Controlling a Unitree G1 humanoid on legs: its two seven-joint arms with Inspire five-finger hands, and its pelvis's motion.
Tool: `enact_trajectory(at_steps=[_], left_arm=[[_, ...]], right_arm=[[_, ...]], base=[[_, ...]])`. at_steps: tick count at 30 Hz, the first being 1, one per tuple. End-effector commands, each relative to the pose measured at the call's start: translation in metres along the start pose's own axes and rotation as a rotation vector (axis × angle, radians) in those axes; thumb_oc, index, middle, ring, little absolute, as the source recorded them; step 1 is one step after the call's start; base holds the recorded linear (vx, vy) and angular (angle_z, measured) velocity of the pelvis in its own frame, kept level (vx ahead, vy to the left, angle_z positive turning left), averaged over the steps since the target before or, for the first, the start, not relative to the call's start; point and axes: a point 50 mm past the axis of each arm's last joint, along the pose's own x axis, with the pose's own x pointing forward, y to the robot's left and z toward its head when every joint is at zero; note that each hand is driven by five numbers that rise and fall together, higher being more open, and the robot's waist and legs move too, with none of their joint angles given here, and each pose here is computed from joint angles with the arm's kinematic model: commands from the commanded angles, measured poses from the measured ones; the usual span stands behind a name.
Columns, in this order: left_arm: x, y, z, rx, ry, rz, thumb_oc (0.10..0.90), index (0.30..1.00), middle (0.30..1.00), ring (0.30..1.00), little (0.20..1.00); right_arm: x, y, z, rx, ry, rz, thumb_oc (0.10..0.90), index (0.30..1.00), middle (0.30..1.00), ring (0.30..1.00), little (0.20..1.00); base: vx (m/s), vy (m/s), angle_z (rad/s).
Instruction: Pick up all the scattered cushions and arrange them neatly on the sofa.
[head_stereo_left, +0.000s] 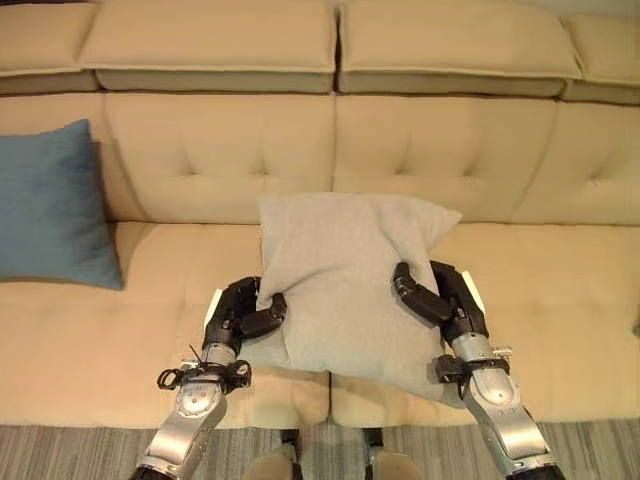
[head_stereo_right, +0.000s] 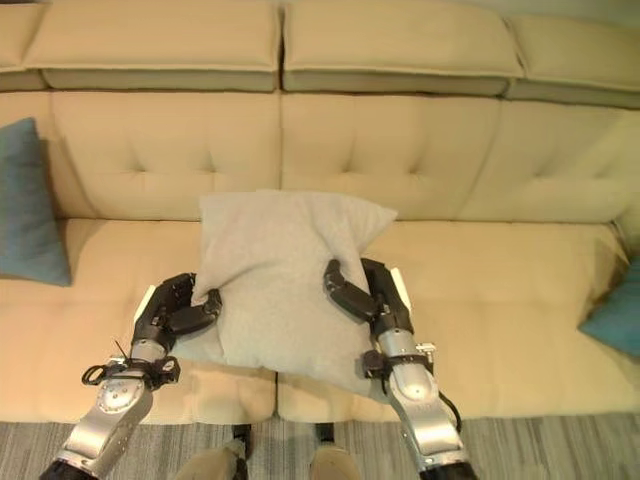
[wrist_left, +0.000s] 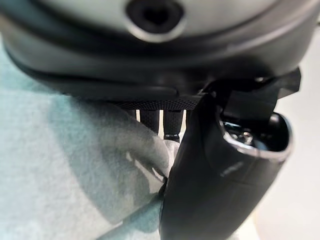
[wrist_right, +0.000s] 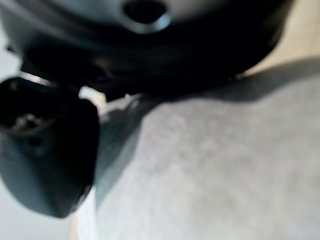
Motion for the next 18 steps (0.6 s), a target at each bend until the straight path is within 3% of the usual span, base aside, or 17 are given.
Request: enact_trajectory(at_steps=[1, 6, 11, 18], left_arm=[[0.012, -0.031, 0.088, -0.069, -0.490, -0.083, 0.400, 0.300, 0.300, 0.300, 0.300], [0.025, -0.041, 0.129, -0.041, -0.675, -0.052, 0.400, 0.300, 0.300, 0.300, 0.300], [0.026, -0.051, 0.202, -0.082, -1.010, 0.014, 0.400, 0.300, 0.300, 0.300, 0.300], [0.025, -0.063, 0.249, -0.074, -1.203, 0.062, 0.400, 0.300, 0.300, 0.300, 0.300]], right_arm=[[0.020, -0.002, 0.078, 0.006, -0.436, -0.066, 0.400, 0.300, 0.300, 0.300, 0.300], [0.040, 0.004, 0.107, -0.052, -0.568, -0.114, 0.400, 0.300, 0.300, 0.300, 0.300], [0.059, -0.005, 0.162, -0.205, -0.802, -0.239, 0.400, 0.300, 0.300, 0.300, 0.300], [0.065, -0.014, 0.215, -0.304, -1.006, -0.359, 0.400, 0.300, 0.300, 0.300, 0.300]], base=[[-0.09, 0.002, -0.18], [-0.08, -0.019, -0.01], [0.00, -0.033, 0.09], [0.01, -0.018, 0.21]])
